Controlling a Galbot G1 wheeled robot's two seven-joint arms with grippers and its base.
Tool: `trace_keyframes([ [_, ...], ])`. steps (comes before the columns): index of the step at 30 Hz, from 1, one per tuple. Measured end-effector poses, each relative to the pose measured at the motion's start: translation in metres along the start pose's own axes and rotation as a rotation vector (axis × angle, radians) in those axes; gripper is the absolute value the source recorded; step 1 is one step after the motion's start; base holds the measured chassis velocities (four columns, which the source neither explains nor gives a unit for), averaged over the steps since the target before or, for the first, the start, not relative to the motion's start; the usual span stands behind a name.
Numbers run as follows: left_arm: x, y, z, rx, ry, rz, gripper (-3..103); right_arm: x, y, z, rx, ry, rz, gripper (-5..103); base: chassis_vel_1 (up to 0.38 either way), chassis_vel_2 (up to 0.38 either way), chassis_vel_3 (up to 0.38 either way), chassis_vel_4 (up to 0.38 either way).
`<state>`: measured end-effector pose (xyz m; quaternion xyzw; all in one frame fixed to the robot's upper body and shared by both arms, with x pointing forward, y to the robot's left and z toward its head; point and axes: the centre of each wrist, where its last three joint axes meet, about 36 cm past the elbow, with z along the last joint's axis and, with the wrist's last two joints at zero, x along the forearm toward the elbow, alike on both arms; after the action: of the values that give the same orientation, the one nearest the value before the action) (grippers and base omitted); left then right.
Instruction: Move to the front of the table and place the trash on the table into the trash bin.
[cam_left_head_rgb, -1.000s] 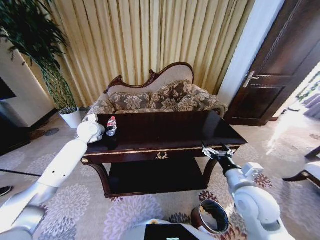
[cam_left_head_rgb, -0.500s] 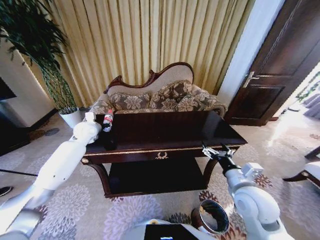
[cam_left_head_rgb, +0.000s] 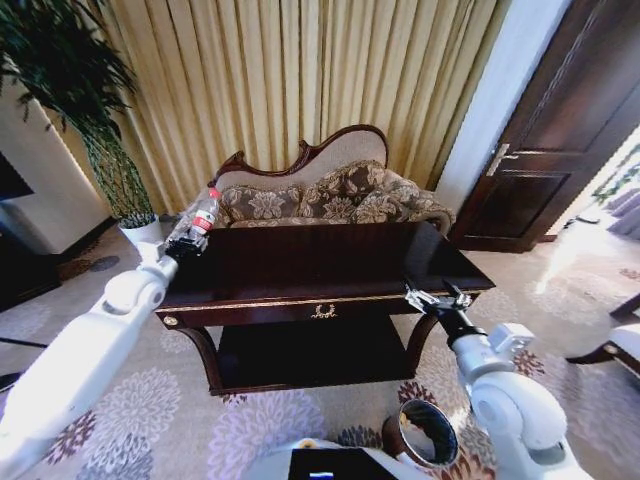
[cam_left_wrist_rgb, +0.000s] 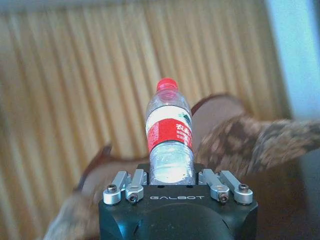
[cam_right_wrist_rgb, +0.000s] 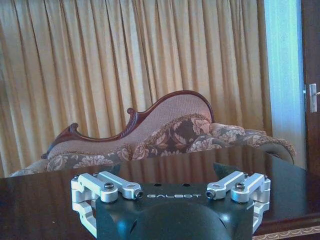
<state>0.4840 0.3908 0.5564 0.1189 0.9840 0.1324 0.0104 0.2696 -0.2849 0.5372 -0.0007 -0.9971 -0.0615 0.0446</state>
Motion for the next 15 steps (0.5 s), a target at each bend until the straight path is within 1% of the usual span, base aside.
trace_keyframes([
  [1,0.002,0.000,-0.003,-0.019,-0.029,0.019,40,0.001,0.001,-0.001,-0.001,-0.003,-0.001,100,0.000,0.000,0.000,0.000],
  [2,0.006,-0.001,-0.009,-0.053,-0.087,0.063,40,0.002,0.002,-0.003,-0.001,-0.009,-0.004,100,0.000,0.000,0.000,0.000],
  [3,0.006,-0.001,-0.009,-0.053,-0.087,0.063,40,0.002,0.002,-0.003,-0.001,-0.009,-0.004,100,0.000,0.000,0.000,0.000],
  [5,0.011,-0.005,-0.015,-0.079,-0.150,0.113,40,0.004,0.002,-0.005,0.000,-0.017,-0.003,100,0.000,0.000,0.000,0.000],
  [6,0.017,-0.009,-0.021,-0.100,-0.205,0.154,40,0.005,0.002,-0.006,0.002,-0.024,0.000,100,0.000,0.000,0.000,0.000],
  [7,0.017,-0.009,-0.021,-0.100,-0.205,0.154,40,0.005,0.002,-0.006,0.002,-0.024,0.000,100,0.000,0.000,0.000,0.000],
  [9,0.028,-0.014,-0.026,-0.133,-0.281,0.208,40,0.006,0.002,-0.007,0.001,-0.036,0.003,100,0.000,0.000,0.000,0.000],
  [11,0.040,-0.018,-0.030,-0.158,-0.319,0.257,40,0.007,0.002,-0.008,-0.005,-0.045,0.007,100,0.000,0.000,0.000,0.000],
  [12,0.040,-0.018,-0.030,-0.158,-0.319,0.257,40,0.007,0.002,-0.008,-0.005,-0.045,0.007,100,0.000,0.000,0.000,0.000],
  [15,0.051,-0.019,-0.032,-0.192,-0.365,0.313,40,0.007,0.003,-0.008,-0.012,-0.059,0.010,100,0.000,0.000,0.000,0.000],
])
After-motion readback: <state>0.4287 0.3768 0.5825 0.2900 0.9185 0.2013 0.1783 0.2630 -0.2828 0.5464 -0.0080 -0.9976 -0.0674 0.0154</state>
